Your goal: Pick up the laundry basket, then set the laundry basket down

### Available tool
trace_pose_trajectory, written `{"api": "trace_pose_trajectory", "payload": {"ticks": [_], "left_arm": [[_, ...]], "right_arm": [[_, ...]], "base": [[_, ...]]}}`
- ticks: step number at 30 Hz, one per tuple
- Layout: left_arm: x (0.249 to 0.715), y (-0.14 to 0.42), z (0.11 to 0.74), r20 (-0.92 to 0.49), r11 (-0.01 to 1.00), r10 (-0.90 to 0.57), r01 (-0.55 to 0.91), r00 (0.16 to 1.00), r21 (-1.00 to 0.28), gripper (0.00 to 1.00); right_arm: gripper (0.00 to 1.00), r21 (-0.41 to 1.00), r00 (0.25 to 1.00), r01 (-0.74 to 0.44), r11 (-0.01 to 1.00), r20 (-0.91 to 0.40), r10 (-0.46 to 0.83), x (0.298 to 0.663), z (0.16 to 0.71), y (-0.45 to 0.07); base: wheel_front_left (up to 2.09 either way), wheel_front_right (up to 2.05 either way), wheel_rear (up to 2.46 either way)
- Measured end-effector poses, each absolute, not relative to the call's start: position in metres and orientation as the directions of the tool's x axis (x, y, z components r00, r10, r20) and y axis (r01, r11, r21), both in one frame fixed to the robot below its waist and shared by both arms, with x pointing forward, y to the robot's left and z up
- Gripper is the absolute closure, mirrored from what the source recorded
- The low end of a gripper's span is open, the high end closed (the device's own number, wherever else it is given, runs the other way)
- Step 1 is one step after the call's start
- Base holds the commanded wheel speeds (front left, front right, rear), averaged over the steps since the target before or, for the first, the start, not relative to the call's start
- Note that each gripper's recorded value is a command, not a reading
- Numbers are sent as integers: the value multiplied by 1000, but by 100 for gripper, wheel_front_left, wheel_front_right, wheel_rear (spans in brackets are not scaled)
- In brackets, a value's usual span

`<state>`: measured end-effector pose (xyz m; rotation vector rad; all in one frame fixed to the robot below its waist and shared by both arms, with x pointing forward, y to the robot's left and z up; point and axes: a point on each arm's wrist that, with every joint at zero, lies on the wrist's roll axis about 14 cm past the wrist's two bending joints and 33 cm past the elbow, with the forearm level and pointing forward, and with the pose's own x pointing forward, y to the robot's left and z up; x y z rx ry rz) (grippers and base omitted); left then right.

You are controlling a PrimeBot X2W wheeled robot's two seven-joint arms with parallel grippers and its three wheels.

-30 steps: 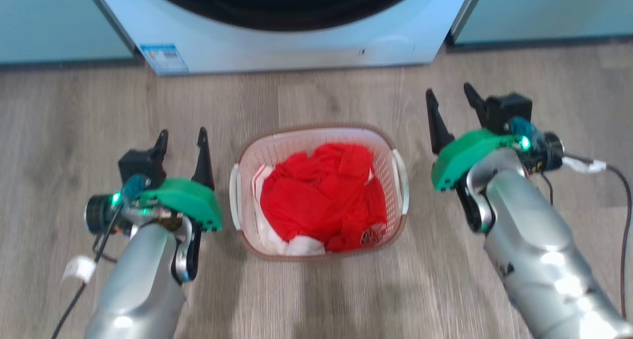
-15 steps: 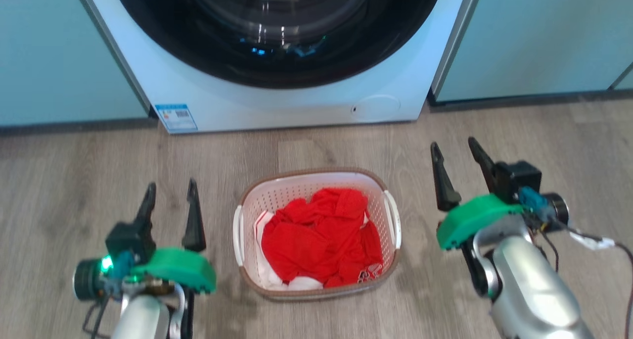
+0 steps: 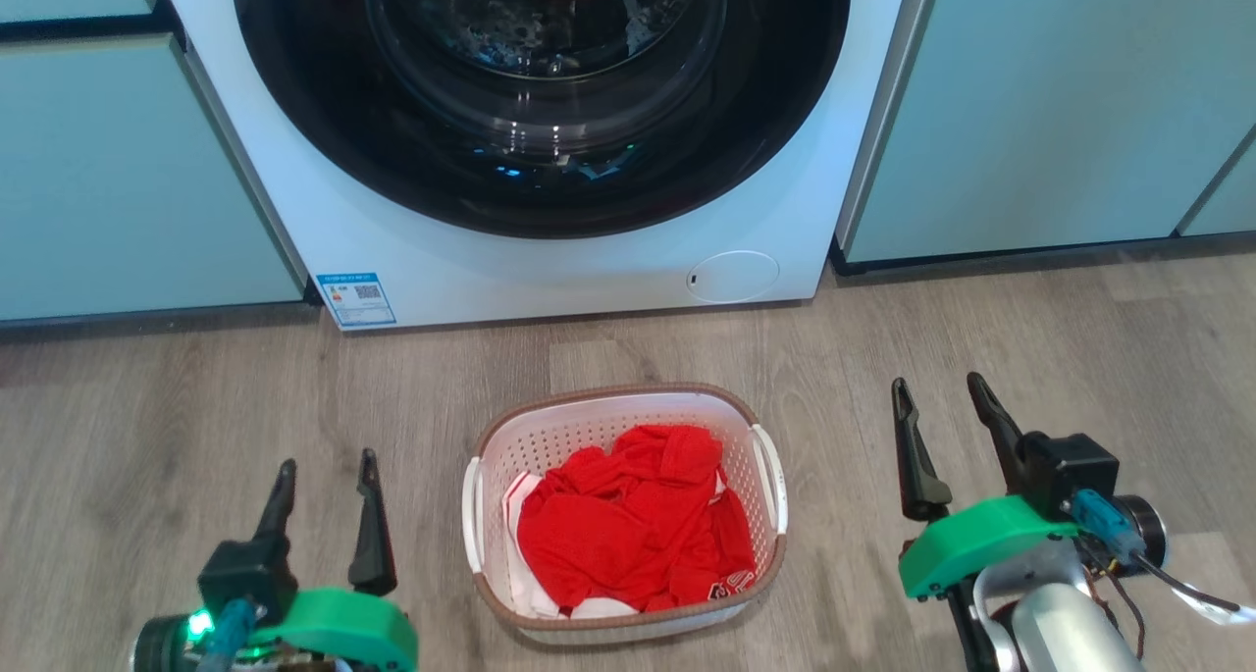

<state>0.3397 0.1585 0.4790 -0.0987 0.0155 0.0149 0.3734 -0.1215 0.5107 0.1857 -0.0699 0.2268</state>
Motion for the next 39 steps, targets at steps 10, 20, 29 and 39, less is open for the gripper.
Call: {"api": "trace_pose_trajectory", "payload": {"ticks": [10,20,29,39], "left_arm": [[329,160,486,6,994,22,-21,1000,-107,0],[328,161,489,16,995,23,-22,1000,-95,0],[328,164,489,17,995,30,-28,999,-94,0],[311,169,448,-120,995,46,-56,992,-85,100]], "right_arm": [[0,180,976,-207,962,106,190,365,515,-130],[0,185,977,-201,962,107,184,361,515,-130],[0,186,978,-197,963,106,180,361,515,-132],[100,211,984,-159,964,-44,172,342,466,-134]], "base": [[0,0,0],[0,0,0],[0,0,0],[0,0,0]]}}
